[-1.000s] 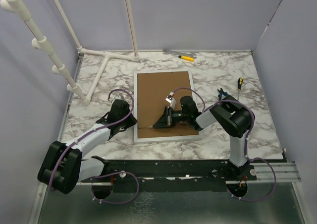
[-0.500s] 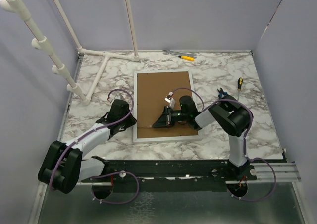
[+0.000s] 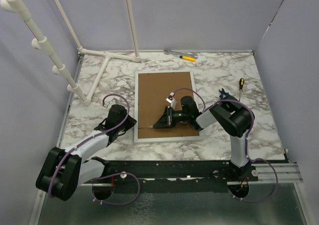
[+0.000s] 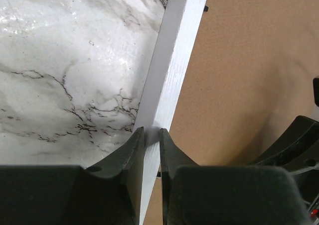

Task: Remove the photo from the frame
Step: Release the photo frame item from the photo frame.

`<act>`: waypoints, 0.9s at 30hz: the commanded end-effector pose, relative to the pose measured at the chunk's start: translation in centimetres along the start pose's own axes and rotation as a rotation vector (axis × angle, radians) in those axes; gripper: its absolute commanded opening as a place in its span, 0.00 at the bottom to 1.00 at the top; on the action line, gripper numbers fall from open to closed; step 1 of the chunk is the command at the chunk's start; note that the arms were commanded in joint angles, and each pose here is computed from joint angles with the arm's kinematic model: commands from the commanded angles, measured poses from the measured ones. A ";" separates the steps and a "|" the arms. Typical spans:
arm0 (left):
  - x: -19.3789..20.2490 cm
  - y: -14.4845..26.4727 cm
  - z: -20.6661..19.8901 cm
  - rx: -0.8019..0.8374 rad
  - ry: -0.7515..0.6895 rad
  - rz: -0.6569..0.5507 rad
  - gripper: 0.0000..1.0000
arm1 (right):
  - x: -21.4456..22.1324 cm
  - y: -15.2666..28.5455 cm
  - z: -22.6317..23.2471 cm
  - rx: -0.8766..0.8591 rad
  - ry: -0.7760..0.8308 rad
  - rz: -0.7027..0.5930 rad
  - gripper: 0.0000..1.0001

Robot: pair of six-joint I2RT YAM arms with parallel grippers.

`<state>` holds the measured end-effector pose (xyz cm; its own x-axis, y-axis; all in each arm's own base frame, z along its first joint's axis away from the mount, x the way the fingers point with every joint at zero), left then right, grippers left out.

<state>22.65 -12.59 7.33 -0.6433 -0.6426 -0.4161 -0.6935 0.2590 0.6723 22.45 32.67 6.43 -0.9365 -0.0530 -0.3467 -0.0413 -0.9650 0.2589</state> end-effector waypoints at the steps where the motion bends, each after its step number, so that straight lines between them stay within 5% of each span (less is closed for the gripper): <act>1: 2.1 0.3 1.0 -0.002 0.072 0.078 0.13 | 0.2 -0.6 -0.2 0.035 -0.006 -0.016 0.01; 27: 5.2 0.6 -0.3 0.042 0.157 0.092 0.13 | -1.2 0.2 1.6 0.176 -0.021 -0.035 0.01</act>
<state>22.06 -13.63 7.02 -0.5193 -0.7627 -0.3855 -0.7605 0.2068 0.6155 22.25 32.36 7.48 -0.9520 -0.0353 -0.3042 -0.0700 -0.9420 0.3283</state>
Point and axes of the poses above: each gripper's point midway between its finger pads, its own y axis back along the fingers, its own z axis along the line the jaws close on, x = y × z, the point moved 5 cm from there along y, back along the fingers, and after that the axes turned 5 degrees about y, right-handed, at the moved point
